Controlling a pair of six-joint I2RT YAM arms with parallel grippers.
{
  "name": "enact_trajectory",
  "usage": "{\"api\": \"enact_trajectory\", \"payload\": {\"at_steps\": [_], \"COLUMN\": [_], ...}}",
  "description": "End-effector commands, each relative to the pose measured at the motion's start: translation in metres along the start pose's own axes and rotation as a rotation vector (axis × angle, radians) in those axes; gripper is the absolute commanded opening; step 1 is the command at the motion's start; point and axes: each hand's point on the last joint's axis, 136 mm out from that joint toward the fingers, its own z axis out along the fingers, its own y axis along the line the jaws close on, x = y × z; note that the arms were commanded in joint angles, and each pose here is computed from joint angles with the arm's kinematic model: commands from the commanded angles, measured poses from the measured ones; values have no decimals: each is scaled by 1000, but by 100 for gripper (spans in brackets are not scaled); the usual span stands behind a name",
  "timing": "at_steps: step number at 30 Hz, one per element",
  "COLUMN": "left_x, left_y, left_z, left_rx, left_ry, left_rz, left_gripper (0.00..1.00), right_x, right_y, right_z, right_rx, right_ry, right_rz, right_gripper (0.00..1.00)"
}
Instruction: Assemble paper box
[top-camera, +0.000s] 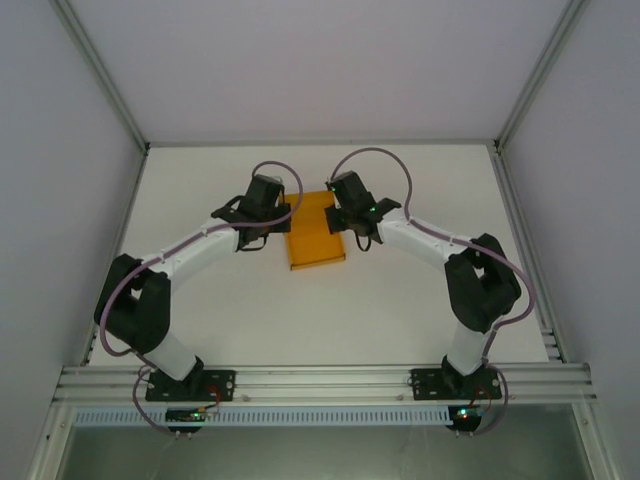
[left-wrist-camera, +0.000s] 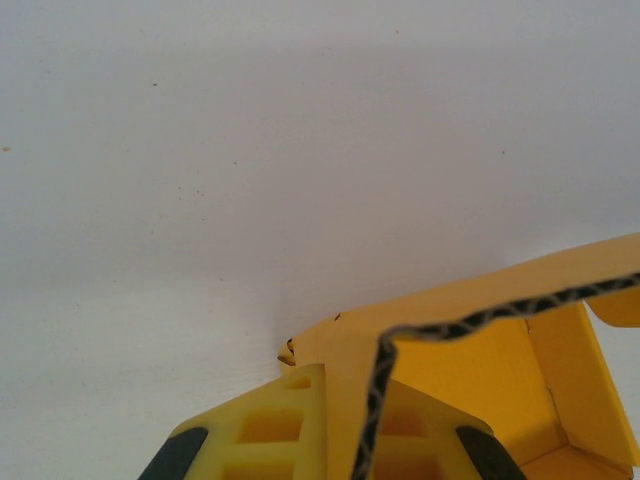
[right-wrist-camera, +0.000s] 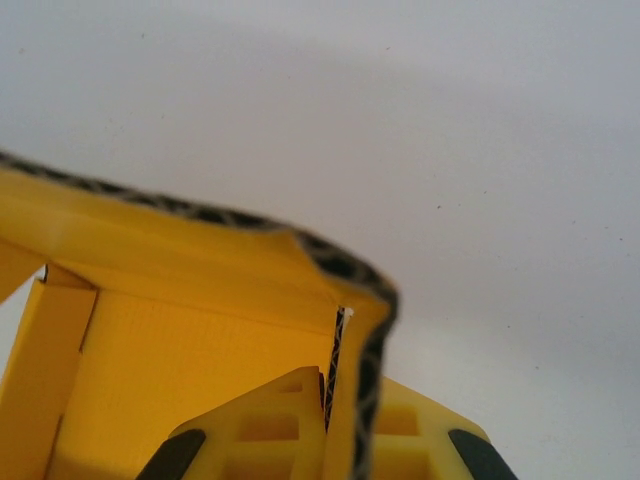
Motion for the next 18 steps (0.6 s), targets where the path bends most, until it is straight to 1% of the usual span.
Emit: {"api": "enact_trajectory", "payload": {"at_steps": [1,7,9,13,15,18], "left_x": [-16,-20,-21,-21,-21,-16], "left_y": [-47,-55,-56,-55,-56,-52], "left_z": [-8,-4,0,8,11,17], "left_rx": [187,227,235,231,232,196], "left_ry": [-55,-61,-69,-80,-90,-113], "left_rz": [-63,-155,-182,-237,-238,-237], "left_gripper": [0,0,0,0,0,0], "right_x": [-44,-44,-41,-32,-26,-19], "right_y": [52,65,71,71,70,67], "right_z": [-13,-14,-13,-9,-7,-3], "right_rx": [-148,-136,-153,-150,-148,-133], "right_ry": [-151,-182,-176,-167,-161,-158], "right_rz": [59,43,36,62,66,69], "right_gripper": [0,0,0,0,0,0]}}
